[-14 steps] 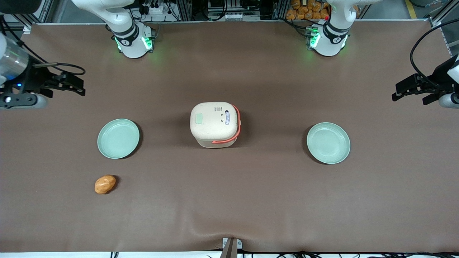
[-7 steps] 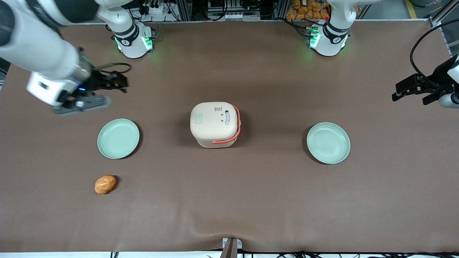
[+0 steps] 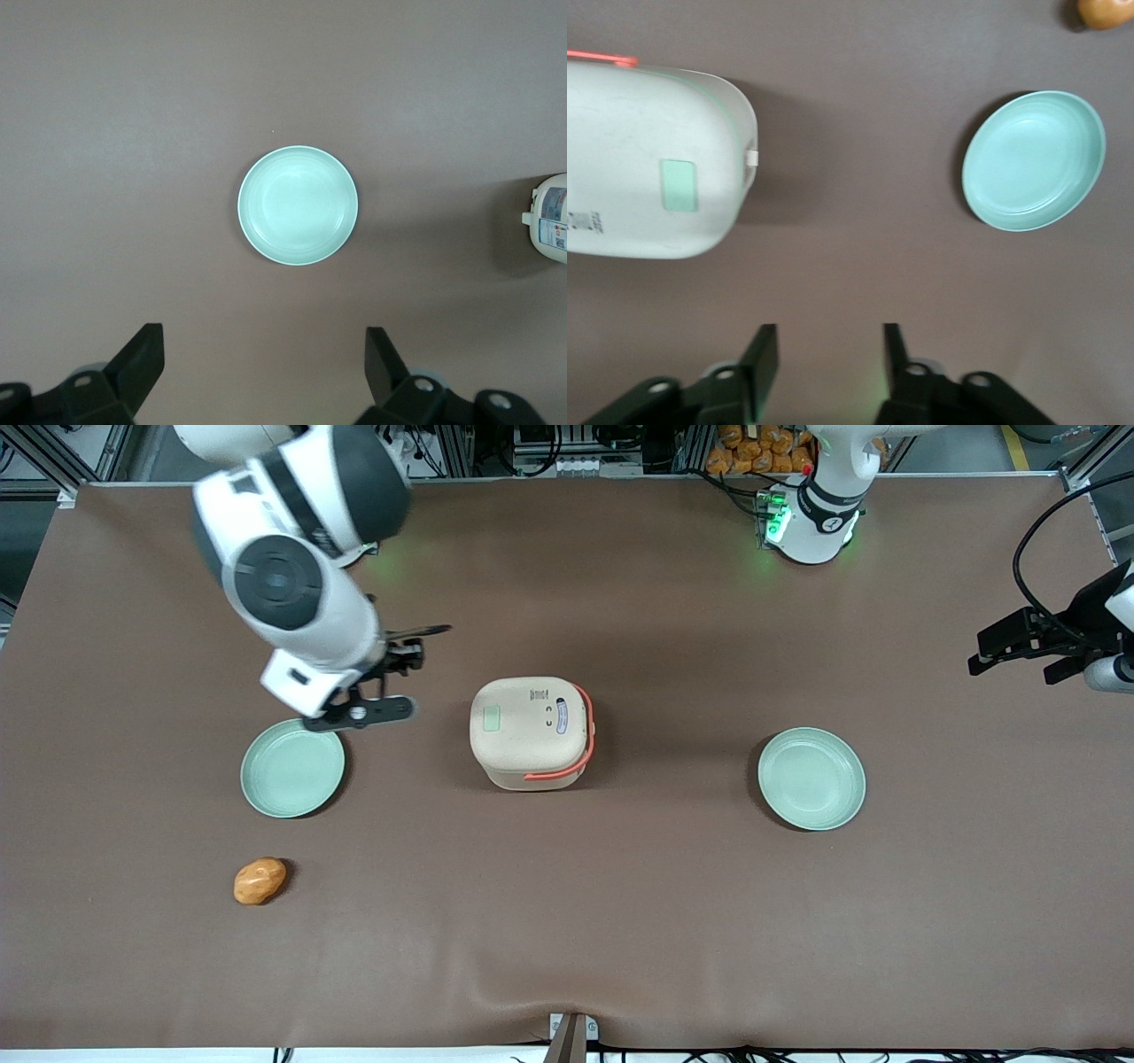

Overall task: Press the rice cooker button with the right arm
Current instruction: 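Move the right gripper toward the white rice cooker's lid button, then lower the right gripper onto the rice cooker button and press down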

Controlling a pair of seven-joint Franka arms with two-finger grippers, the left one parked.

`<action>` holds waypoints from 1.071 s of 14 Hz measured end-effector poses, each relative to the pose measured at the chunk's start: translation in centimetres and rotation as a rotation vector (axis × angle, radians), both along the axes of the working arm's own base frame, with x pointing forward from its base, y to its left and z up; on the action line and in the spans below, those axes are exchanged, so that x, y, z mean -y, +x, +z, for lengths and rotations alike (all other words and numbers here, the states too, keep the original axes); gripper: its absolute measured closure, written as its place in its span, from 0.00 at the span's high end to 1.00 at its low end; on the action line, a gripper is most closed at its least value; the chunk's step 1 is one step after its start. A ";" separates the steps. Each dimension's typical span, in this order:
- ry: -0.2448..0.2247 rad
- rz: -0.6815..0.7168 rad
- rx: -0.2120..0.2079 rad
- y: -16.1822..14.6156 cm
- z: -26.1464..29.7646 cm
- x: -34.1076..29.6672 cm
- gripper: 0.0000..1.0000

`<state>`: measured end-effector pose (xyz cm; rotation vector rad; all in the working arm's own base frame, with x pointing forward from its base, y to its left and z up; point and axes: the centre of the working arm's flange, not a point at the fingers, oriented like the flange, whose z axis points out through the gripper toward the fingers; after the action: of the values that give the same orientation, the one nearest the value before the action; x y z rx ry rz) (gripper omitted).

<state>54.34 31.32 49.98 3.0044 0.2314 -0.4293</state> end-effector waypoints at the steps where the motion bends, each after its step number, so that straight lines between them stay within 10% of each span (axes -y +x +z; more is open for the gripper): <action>1: 0.004 0.002 -0.003 -0.3 -0.7 -1.3 0.37; 6: 0.089 -0.016 -0.051 0.1 -5.0 -4.4 0.02; 15: 0.106 -0.011 -0.028 1.6 -12.5 -7.5 0.01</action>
<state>55.95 38.84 37.49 3.1062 0.2474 -0.4756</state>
